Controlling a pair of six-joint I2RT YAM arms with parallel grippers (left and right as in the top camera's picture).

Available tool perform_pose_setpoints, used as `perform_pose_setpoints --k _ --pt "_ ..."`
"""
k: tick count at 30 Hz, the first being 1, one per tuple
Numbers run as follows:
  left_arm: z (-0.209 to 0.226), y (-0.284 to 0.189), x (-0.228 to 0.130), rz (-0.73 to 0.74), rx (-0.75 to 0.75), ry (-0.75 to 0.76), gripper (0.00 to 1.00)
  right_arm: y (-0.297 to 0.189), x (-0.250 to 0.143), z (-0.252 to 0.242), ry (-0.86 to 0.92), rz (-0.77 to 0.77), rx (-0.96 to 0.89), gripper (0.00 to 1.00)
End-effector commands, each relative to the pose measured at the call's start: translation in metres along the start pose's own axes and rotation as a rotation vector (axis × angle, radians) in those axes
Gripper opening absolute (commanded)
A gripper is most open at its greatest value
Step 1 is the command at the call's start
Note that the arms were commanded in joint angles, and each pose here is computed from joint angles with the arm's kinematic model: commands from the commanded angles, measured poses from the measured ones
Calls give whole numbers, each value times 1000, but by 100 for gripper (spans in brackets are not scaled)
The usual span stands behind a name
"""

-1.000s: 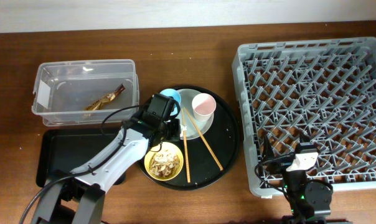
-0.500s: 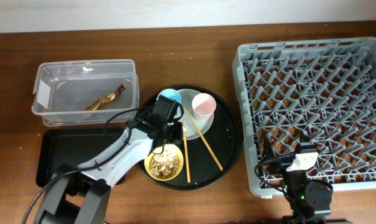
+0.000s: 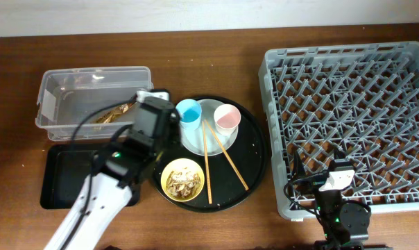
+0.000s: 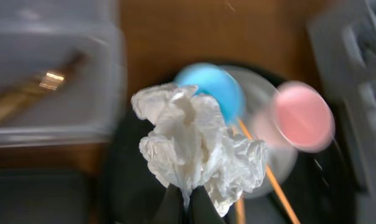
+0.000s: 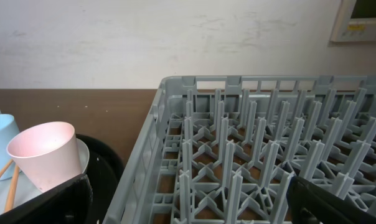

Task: Sort waste into correct bins and load items into the dishwasher rack
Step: 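Drop the tissue into the clear bin with the left gripper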

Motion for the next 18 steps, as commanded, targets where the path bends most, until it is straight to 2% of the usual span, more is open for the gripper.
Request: perform_pose_setpoints --k 1,4,10,15,16,17,18 --pt "41 -11 33 -182 188 -114 0 0 -2 1 11 5 -2 98" --pt "83 7 56 -217 300 -232 0 0 -2 1 11 5 -2 98" --pt "123 76 64 -158 422 -301 1 0 -2 1 11 5 -2 98" --pt "123 91 67 -167 415 -259 32 0 -2 1 11 5 -2 98" --pt "123 90 69 -175 412 -250 56 0 -2 1 11 5 -2 98" --pt "121 89 70 -178 403 -239 65 0 -2 1 11 5 -2 98" --pt "118 85 71 -178 370 -235 70 0 -2 1 11 5 -2 98"
Point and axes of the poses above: each gripper's point midway between its finger pads, its own y axis out along the fingers, its own z axis along the line the jaws close on, x = y × z, the point moved 10 cm from there along -y, back along the fingers, and after that the axes turned 12 degrees about -y, right-handed, at the moved point
